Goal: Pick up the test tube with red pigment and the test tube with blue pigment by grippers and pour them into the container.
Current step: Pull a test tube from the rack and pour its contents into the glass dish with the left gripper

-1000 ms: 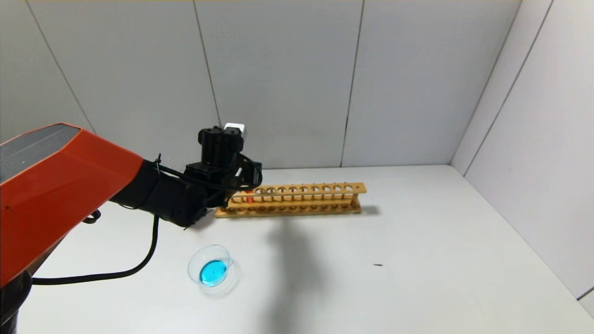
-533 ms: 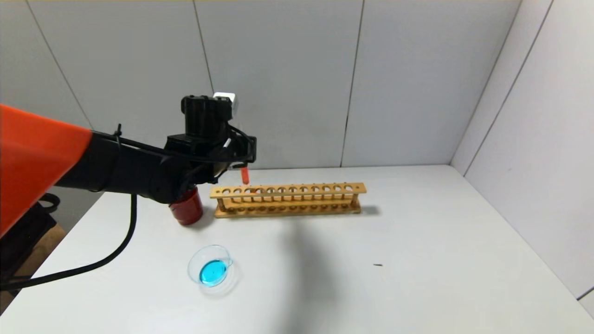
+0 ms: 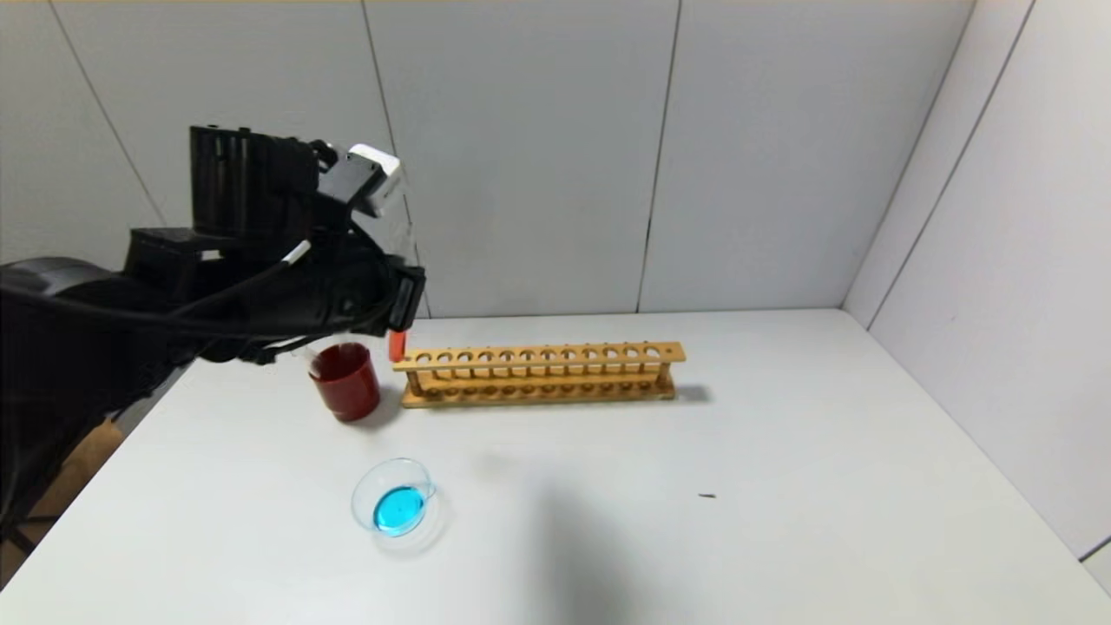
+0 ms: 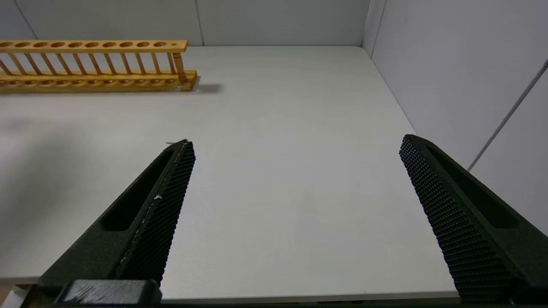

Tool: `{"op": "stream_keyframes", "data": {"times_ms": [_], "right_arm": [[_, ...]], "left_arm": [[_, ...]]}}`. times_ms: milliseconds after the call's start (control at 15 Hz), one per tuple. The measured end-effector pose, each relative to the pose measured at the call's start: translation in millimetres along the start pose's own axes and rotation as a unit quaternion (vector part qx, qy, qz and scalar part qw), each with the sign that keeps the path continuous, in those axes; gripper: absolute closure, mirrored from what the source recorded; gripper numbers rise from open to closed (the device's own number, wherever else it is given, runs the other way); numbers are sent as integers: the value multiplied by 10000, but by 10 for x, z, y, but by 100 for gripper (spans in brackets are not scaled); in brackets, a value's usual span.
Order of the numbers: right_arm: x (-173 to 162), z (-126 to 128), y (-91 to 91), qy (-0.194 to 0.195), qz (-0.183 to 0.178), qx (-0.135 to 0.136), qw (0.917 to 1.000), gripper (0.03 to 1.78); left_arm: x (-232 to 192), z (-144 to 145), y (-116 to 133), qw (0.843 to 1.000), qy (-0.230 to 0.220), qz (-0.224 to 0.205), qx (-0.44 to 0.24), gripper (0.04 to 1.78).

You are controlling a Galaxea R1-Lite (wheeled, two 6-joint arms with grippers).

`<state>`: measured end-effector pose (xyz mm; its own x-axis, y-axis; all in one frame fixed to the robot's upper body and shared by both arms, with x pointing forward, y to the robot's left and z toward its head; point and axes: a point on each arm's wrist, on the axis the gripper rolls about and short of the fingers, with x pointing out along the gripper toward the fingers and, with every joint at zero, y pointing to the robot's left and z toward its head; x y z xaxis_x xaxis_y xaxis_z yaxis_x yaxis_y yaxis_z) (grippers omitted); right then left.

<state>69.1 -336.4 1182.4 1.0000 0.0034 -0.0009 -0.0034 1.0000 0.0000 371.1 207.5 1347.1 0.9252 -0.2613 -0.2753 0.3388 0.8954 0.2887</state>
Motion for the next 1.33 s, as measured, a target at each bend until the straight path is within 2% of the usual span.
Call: {"op": "stream_keyframes", "data": {"times_ms": [200,533,733,1000,1267,1333], "right_arm": [[0,0,0,0,0,0,10000,6],[0,0,0,2,0,0,10000,6],[0,0,0,0,-2,0,10000,6],[0,0,0,0,-2,0,10000,6],[0,0,0,0,-2,0,10000,6],[0,0,0,0,-2,0,10000,6]], "left_arm": [[-277,-202,-35,9898,12,-563,1309,151],[-405,-621,-132,9555,404,-1058,2723,151],[-376,-794,-180,9371,566,-1222,3219,151],[-285,-922,-221,9161,427,-1221,3794,151],[-263,-1041,-169,8947,482,-1329,4237,151],[-272,-1072,-163,8935,524,-1356,4249,151]]}}
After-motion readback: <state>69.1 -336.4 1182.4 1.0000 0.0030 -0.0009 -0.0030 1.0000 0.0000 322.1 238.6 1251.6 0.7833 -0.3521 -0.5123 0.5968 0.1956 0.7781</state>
